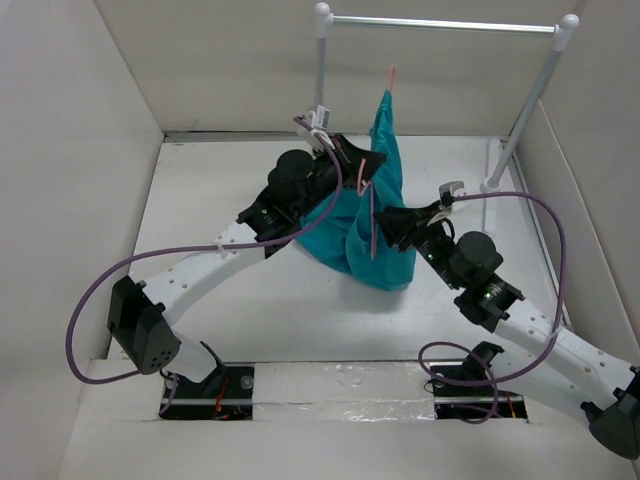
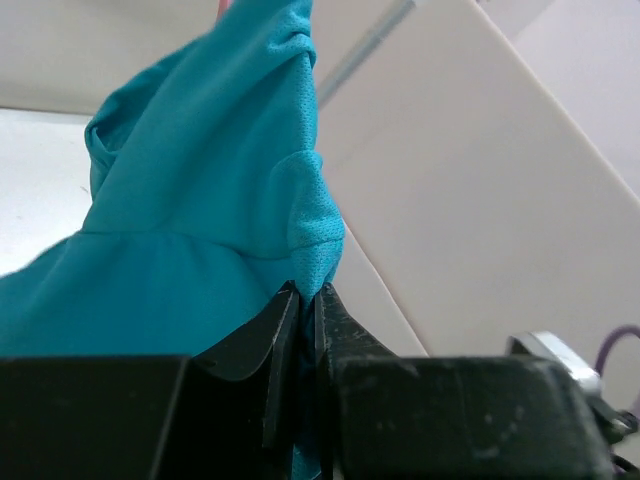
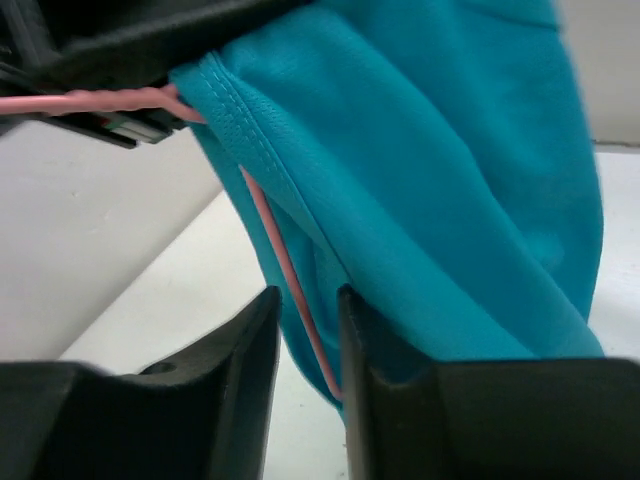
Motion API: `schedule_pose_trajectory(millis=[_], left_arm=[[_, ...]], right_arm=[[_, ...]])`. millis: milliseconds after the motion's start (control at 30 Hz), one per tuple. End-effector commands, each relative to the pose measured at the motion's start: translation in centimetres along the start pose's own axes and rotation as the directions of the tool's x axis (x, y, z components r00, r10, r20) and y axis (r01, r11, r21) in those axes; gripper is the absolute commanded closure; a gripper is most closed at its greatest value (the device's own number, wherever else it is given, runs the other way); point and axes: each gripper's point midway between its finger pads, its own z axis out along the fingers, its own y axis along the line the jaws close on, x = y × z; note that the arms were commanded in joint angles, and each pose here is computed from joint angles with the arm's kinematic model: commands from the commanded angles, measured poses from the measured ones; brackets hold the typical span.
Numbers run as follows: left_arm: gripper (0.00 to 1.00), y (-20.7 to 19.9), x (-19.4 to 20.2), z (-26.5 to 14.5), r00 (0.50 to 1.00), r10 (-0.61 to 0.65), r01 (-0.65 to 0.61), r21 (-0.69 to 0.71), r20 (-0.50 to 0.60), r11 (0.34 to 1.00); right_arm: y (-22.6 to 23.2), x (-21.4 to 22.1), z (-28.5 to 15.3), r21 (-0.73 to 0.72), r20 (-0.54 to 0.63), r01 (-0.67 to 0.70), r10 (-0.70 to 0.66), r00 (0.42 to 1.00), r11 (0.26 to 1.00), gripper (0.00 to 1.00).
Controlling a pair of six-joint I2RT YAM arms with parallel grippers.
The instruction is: Place the t-shirt on the hanger
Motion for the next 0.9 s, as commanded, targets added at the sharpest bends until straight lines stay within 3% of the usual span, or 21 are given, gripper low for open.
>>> schedule_pose_trajectory(millis=[0, 200, 467, 500, 600, 633, 800, 867], left_arm=[[1.00, -1.8, -6.2, -2.0, 0.990, -0.028, 0.010, 0.134, 0.139, 0.991], [1.00, -0.7, -7.9, -2.8, 0.985, -0.057, 0.032, 0.157, 0.161, 0.987], [1.00, -0.2, -8.9, -3.1, 0.984, -0.055, 0.030, 0.150, 0.172, 0.988], [1.00, -0.4, -9.0, -3.3, 0.984, -0.052, 0.026, 0.152, 0.172, 0.988], [1.00, -0.2, -9.4, -3.9, 0.978, -0.063, 0.033, 0.153, 0.198, 0.988], [1.00, -0.3, -9.4, -4.0, 0.978, -0.070, 0.039, 0.160, 0.197, 0.986], [1.00, -1.0, -9.1, -4.2, 0.981, -0.095, 0.062, 0.192, 0.168, 0.979], [1.00, -1.2, -9.1, -4.2, 0.981, -0.101, 0.068, 0.195, 0.164, 0.978]], right_arm=[[1.7, -3.8, -0.9, -0.045, 0.071, -0.036, 0.039, 0.997, 0.998, 0.55], [1.5, -2.7, -2.6, -0.051, 0.019, -0.036, 0.037, 0.999, 0.998, 0.35], [1.3, -0.9, -3.7, -0.071, -0.026, -0.020, 0.018, 0.999, 0.997, 0.32], [1.1, -0.3, -3.7, -0.065, -0.043, -0.019, 0.016, 0.999, 0.998, 0.40], [0.3, 1.2, -3.1, -0.040, -0.065, -0.021, 0.018, 0.998, 0.999, 0.94], [-0.1, 2.2, -2.8, -0.024, -0.092, -0.018, 0.015, 0.996, 1.000, 1.00], [-0.8, 4.8, -1.7, -0.001, -0.159, -0.017, 0.016, 0.987, 1.000, 0.99], [-1.2, 5.9, -1.4, 0.018, -0.187, -0.025, 0.028, 0.982, 1.000, 0.78]])
